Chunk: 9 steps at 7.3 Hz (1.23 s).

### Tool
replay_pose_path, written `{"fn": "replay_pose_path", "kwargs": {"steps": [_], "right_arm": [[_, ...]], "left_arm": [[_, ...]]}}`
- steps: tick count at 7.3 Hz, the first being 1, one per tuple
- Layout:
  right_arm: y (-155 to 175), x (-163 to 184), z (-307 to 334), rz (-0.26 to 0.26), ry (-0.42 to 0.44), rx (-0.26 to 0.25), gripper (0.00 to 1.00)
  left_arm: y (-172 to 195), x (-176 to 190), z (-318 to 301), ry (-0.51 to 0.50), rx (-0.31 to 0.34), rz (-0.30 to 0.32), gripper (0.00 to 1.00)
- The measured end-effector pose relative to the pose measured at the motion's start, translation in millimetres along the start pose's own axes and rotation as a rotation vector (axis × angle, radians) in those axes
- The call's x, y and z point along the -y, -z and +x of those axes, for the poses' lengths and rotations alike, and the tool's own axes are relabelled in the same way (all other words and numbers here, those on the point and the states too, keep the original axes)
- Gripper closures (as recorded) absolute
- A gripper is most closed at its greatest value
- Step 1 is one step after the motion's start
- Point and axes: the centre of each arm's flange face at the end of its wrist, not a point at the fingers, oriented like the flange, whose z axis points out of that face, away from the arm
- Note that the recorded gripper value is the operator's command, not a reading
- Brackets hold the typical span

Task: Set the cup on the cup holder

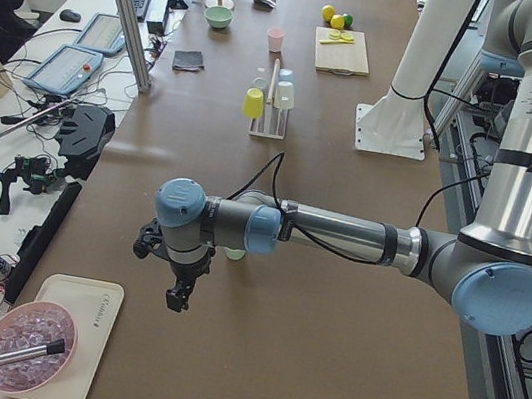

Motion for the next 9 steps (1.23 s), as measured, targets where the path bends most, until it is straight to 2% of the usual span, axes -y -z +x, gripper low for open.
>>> {"fn": "replay_pose_path", "kwargs": {"steps": [5,9], "right_arm": [[-2.2,0.9,1.4,-0.004,-0.005,0.005,0.0],[9.0,22.7,-14.5,0.018,0.025,0.005,0.0]], "left_arm": [[0.2,-0.7,0.2,0.0,0.0,0.0,0.02],[8.1,-1.8,3.0,-0.01,0.019,0.011,0.02]]}}
